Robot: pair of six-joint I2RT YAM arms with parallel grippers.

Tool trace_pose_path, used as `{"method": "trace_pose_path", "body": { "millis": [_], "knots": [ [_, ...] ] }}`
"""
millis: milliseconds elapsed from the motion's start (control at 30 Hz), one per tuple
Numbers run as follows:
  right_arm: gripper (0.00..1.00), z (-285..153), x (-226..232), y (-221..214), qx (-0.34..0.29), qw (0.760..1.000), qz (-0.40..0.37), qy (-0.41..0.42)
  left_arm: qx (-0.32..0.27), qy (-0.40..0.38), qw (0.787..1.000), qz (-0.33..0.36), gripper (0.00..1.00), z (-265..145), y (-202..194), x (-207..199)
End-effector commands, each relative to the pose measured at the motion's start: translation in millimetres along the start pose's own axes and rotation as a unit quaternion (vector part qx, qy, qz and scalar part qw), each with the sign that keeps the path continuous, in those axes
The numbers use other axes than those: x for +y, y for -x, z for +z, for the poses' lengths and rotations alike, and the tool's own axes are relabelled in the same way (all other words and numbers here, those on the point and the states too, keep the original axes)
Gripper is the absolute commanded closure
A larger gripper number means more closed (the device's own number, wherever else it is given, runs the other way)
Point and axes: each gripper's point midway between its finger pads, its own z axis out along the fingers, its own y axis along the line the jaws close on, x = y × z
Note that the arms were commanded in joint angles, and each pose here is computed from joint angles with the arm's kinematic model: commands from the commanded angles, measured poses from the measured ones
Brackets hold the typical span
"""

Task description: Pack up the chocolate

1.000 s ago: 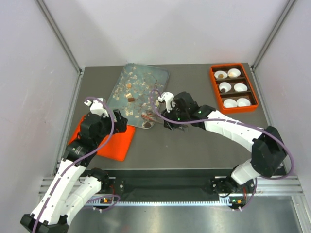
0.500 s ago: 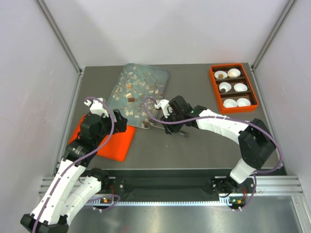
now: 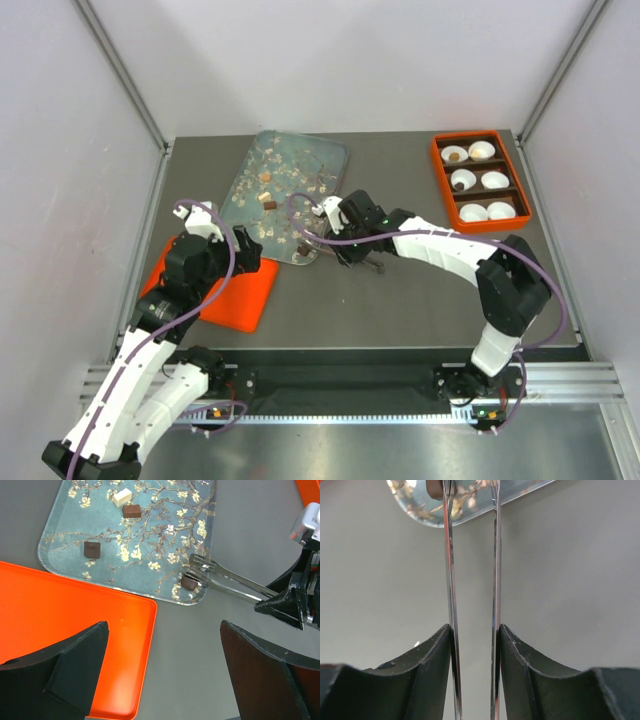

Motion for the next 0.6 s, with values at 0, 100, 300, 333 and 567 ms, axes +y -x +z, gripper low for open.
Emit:
{"method": "trace_pose_path", "body": {
  "millis": [0, 100, 300, 333, 567],
  "knots": [
    [0.59, -7.4, -6.8, 32.5, -0.040, 0.999, -0.001, -0.018, -0.019, -0.005, 1.000, 0.006, 0.02, -3.7, 10.0, -2.5],
    [0.59, -15.9, -10.3, 43.0, -0.056, 0.998, 0.000, -0.020, -0.020, -0.006, 1.000, 0.005, 0.02, -4.0, 10.2, -2.6],
    [0.59, -31.8, -17.8, 60.7, -0.084, 0.996, 0.010, -0.029, -0.021, -0.004, 1.000, 0.005, 0.02, -4.3, 10.3, -2.0],
    [0.59, -33.8, -16.9, 62.9, -0.088, 0.996, 0.010, -0.025, -0.022, -0.004, 1.000, 0.004, 0.02, -4.6, 11.0, -2.0],
    [0.59, -42.4, 8.9, 67.3, -0.109, 0.993, 0.017, 0.041, -0.022, -0.003, 1.000, 0.005, 0.02, -4.6, 10.8, -1.6]
  ]
}}
